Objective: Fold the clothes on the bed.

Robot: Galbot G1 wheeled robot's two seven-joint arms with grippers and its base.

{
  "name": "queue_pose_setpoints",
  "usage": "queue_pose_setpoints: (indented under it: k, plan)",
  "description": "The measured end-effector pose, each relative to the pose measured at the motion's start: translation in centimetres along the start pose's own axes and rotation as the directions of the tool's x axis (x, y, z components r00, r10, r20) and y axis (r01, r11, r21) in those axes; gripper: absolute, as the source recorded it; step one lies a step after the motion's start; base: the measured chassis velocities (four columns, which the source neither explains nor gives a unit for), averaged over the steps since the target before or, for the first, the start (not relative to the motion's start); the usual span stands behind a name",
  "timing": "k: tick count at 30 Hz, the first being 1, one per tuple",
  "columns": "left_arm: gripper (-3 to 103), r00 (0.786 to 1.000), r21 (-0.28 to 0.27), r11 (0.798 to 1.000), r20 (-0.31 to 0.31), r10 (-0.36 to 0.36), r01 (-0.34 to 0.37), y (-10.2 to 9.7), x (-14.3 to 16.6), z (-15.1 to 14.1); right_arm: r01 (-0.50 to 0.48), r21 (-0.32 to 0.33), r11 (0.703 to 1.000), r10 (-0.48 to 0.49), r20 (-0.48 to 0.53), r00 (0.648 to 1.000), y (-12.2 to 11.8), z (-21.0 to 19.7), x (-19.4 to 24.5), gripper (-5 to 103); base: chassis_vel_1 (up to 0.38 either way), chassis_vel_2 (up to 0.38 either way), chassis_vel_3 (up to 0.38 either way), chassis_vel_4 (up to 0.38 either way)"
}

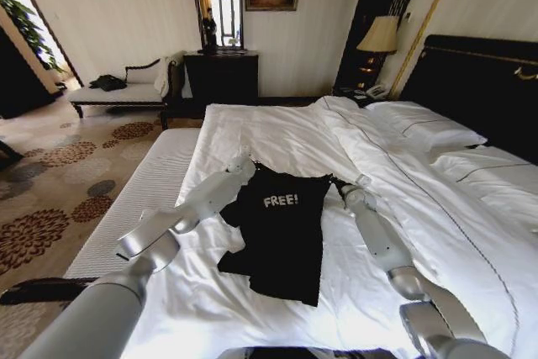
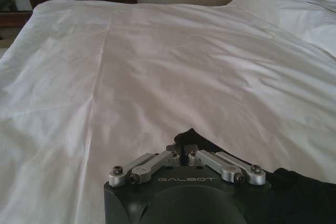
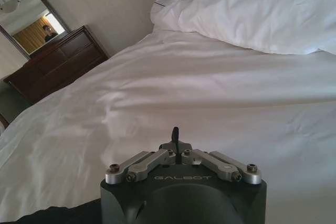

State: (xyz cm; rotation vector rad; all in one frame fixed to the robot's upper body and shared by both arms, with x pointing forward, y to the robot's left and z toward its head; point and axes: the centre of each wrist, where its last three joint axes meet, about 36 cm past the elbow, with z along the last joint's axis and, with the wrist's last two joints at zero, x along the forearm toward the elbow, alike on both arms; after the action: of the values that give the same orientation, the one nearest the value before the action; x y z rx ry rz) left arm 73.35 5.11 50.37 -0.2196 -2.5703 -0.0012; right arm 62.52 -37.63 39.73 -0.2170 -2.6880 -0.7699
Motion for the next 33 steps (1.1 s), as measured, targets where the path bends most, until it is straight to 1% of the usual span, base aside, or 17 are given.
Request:
queue_pose_setpoints:
  k: [2, 8, 10, 11, 12, 13, 14, 18, 20, 22, 26, 28, 30, 32, 33]
  plan:
    - [2, 1.0, -0.009, 1.0, -0.003, -0.029, 0.029, -0.1, -1.1, 0.1, 0.009, -0.005, 1.0, -0.009, 0.012, 1.0, 0.1, 0.3, -0.4, 0, 0.0, 0.0, 0.0, 0.0]
    - [2, 0.998, -0.021, 0.998, -0.003, -0.056, 0.056, 0.2, -1.9, 0.9, 0.025, -0.012, 1.0, -0.024, 0.031, 0.999, 0.6, 0.6, -1.0, 0, 0.0, 0.0, 0.0, 0.0]
    - [2, 0.997, -0.024, 0.997, -0.003, -0.071, 0.071, 0.7, -2.3, 1.3, 0.025, -0.011, 1.0, -0.024, 0.036, 0.999, 0.6, 0.7, -1.2, 0, 0.0, 0.0, 0.0, 0.0]
    - [2, 0.997, -0.023, 0.997, -0.004, -0.08, 0.08, 1.2, -2.6, 1.6, 0.026, -0.012, 1.0, -0.025, 0.038, 0.999, 0.7, 0.9, -1.4, 0, 0.0, 0.0, 0.0, 0.0]
    - [2, 0.995, -0.017, 0.995, 0.0, -0.098, 0.098, 2.1, -2.8, 1.8, 0.028, -0.011, 1.0, -0.027, 0.039, 0.999, 0.8, 1.1, -1.6, 0, 0.0, 0.0, 0.0, 0.0]
    - [2, 0.995, -0.017, 0.995, 0.0, -0.098, 0.098, 2.1, -2.8, 1.8, 0.028, -0.011, 1.0, -0.027, 0.039, 0.999, 0.8, 1.1, -1.6, 0, 0.0, 0.0, 0.0, 0.0]
    - [2, 0.994, -0.013, 0.994, 0.006, -0.108, 0.108, 2.7, -3.0, 1.9, 0.028, -0.01, 1.0, -0.028, 0.038, 0.999, 0.8, 1.3, -1.8, 0, 0.0, 0.0, 0.0, 0.0]
    - [2, 0.992, 0.002, 0.993, 0.035, -0.121, 0.121, 3.5, -3.0, 1.8, 0.033, -0.005, 0.999, -0.033, 0.036, 0.999, 1.3, 2.0, -2.3, 0, 0.0, 0.0, 0.0, 0.0]
    - [2, 0.992, 0.006, 0.992, 0.038, -0.123, 0.122, 3.5, -3.1, 1.8, 0.033, -0.003, 0.999, -0.033, 0.037, 0.999, 1.2, 2.0, -2.4, 0, 0.0, 0.0, 0.0, 0.0]
    - [2, 0.991, 0.019, 0.992, 0.042, -0.127, 0.126, 3.7, -3.1, 1.9, 0.034, 0.008, 0.999, -0.035, 0.036, 0.999, 0.9, 2.1, -2.4, 0, 0.0, 0.0, 0.0, 0.0]
    - [2, 0.991, 0.018, 0.992, 0.051, -0.122, 0.121, 3.9, -3.2, 2.4, 0.031, 0.029, 0.999, -0.032, 0.035, 0.999, 0.2, 2.4, -2.8, 0, 0.0, 0.0, 0.0, 0.0]
    - [2, 0.993, 0.013, 0.994, 0.047, -0.107, 0.107, 3.7, -3.4, 3.6, 0.036, 0.026, 0.999, -0.037, 0.034, 0.999, 0.0, 2.6, -3.2, 0, 0.0, 0.0, 0.0, 0.0]
    - [2, 0.993, 0.009, 0.994, 0.045, -0.106, 0.106, 3.7, -3.4, 3.9, 0.043, 0.025, 0.999, -0.044, 0.032, 0.998, -0.1, 2.7, -3.2, 0, 0.0, 0.0, 0.0, 0.0]
    - [2, 0.994, 0.004, 0.994, 0.04, -0.106, 0.106, 3.6, -3.5, 4.5, 0.068, 0.021, 0.997, -0.069, 0.026, 0.997, -0.4, 2.8, -3.1, 0, 0.0, 0.0, 0.0, 0.0]
    - [3, 0.993, -0.007, 0.993, 0.03, -0.114, 0.114, 3.3, -3.6, 5.5, 0.098, 0.034, 0.995, -0.098, 0.013, 0.995, -0.9, 3.0, -2.7, 1, 0.0, 0.0, 0.0, 0.0]
